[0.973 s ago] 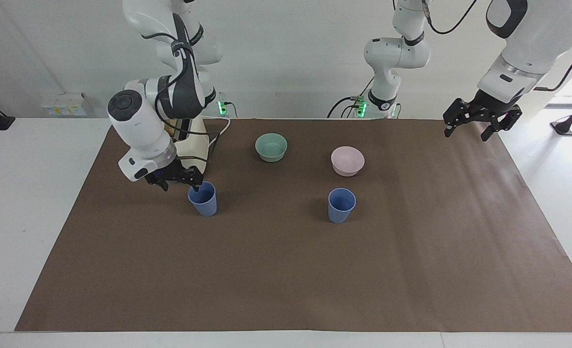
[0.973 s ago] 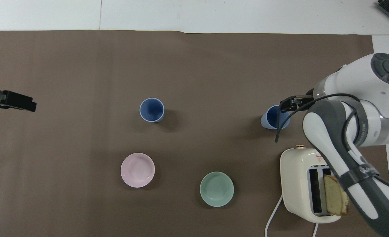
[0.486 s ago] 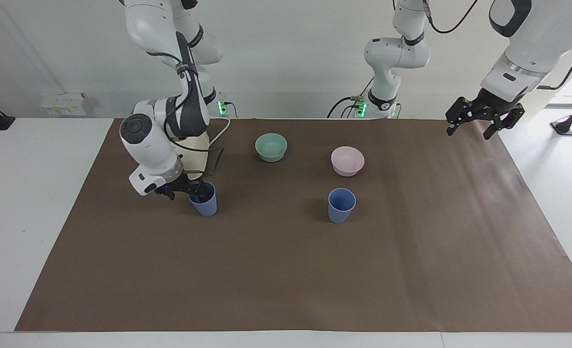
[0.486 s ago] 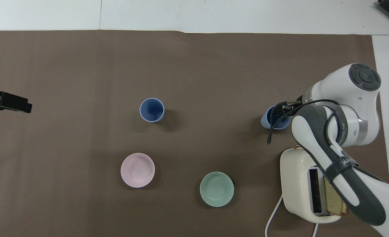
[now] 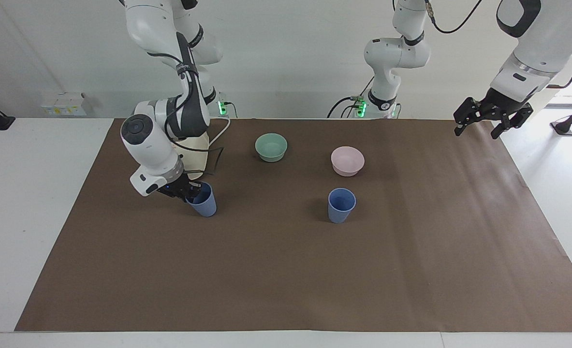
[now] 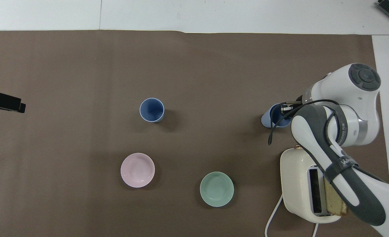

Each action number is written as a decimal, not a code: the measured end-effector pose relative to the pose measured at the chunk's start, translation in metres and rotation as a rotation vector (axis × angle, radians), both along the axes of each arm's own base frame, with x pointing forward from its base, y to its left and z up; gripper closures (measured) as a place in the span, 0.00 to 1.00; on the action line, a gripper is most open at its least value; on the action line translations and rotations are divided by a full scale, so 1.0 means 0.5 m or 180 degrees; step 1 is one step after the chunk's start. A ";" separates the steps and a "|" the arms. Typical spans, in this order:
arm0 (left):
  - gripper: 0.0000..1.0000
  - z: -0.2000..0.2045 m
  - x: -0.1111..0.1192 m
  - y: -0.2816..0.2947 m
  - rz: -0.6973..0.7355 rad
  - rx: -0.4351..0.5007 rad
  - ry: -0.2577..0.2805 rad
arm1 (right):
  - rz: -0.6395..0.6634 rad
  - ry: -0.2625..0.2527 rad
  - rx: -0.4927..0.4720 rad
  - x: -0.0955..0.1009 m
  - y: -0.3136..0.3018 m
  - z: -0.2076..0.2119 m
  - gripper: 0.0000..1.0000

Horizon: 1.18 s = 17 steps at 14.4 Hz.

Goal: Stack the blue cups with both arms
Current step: 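Lift and carry the blue cup toward the center cup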

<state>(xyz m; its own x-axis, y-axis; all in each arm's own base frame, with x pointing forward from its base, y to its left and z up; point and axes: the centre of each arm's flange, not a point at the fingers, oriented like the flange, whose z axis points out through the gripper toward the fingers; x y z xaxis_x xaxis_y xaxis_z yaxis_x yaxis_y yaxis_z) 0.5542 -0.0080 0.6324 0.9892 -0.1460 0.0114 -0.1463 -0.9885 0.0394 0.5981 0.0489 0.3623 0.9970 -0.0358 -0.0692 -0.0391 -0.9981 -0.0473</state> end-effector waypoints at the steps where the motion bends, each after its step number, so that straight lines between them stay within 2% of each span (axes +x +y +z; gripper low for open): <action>1: 0.00 0.000 0.000 -0.002 -0.0006 0.0000 0.0000 | 0.0007 -0.0033 0.0004 0.005 0.003 0.010 0.95; 6: 0.00 0.000 0.000 -0.003 -0.0008 0.0000 0.0000 | 0.0006 -0.0176 0.0027 0.048 0.011 0.134 0.96; 8: 0.00 0.000 0.000 -0.002 -0.0007 0.0000 -0.0001 | -0.0158 -0.0245 0.0077 0.059 0.037 0.182 0.96; 11: 0.00 0.000 0.000 -0.002 -0.0007 0.0000 -0.0001 | -0.0510 -0.0319 0.0256 0.059 0.150 0.257 0.96; 14: 0.00 0.000 0.000 -0.002 -0.0007 0.0000 -0.0001 | -0.0561 -0.0407 0.0349 0.042 0.286 0.314 0.96; 17: 0.00 0.000 0.000 -0.002 -0.0007 0.0000 -0.0001 | -0.0574 -0.0477 0.0439 0.043 0.381 0.350 0.96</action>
<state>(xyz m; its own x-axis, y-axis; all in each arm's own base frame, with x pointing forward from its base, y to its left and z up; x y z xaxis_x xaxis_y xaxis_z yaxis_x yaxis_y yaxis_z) 0.5541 -0.0092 0.6325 0.9889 -0.1482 0.0117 -0.1486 -0.9881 0.0393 0.6194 0.2391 0.5375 0.9749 -0.2140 0.0619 -0.1979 -0.9594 -0.2011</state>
